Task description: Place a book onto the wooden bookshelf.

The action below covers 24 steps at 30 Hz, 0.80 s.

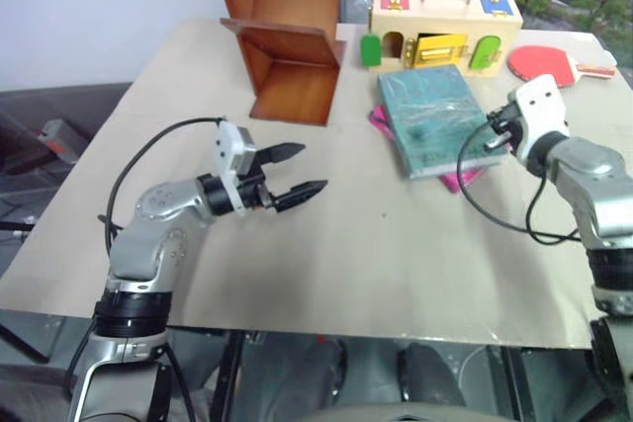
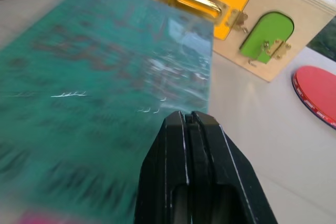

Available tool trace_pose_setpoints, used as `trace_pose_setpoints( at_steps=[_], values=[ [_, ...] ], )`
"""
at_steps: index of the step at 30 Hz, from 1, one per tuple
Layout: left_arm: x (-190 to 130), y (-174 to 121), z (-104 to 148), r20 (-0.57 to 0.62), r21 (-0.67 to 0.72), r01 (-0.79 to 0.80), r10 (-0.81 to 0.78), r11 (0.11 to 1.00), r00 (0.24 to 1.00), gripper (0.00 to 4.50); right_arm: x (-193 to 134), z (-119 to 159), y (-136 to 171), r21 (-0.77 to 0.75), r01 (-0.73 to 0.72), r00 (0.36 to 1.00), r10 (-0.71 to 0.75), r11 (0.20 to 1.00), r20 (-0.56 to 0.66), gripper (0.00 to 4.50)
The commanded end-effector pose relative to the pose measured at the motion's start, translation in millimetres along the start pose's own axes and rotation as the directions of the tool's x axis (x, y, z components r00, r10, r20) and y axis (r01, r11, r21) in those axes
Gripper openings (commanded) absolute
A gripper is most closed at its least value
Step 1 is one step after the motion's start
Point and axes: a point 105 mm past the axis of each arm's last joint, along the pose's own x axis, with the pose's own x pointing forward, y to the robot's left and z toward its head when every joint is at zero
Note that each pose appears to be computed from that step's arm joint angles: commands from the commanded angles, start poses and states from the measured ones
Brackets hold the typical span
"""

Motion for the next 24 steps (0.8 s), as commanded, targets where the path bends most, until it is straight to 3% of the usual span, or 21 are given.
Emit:
trace_pose_setpoints(
  at_steps=[1,6,10,16,20,24],
  values=[
    [-5,-4,12,0.027,0.054,-0.020,0.018,0.998,0.999,4.50,20,7,-32,0.007,0.106,0.994,-0.106,0.994,0.009,0.07],
    [-14,-8,13,0.026,0.057,-0.068,0.067,0.996,0.997,4.50,36,15,-47,0.115,0.124,0.992,-0.122,0.986,-0.019,0.07],
    [-19,-11,12,0.025,0.056,-0.097,0.096,0.994,0.995,4.50,39,4,-45,0.229,0.082,0.993,-0.058,0.970,-0.108,0.07],
    [-24,-12,13,0.027,0.056,-0.126,0.125,0.990,0.992,4.50,36,-10,-40,0.544,0.067,0.989,0.019,0.837,-0.150,0.07],
    [-24,-13,12,0.028,0.054,-0.131,0.130,0.990,0.991,4.50,36,-23,-33,0.593,0.071,0.983,0.043,0.802,-0.176,0.07],
    [-25,-12,12,0.029,0.055,-0.141,0.140,0.988,0.990,4.50,36,-35,-17,0.570,0.024,0.968,0.123,0.821,-0.218,0.07]
  ],
)
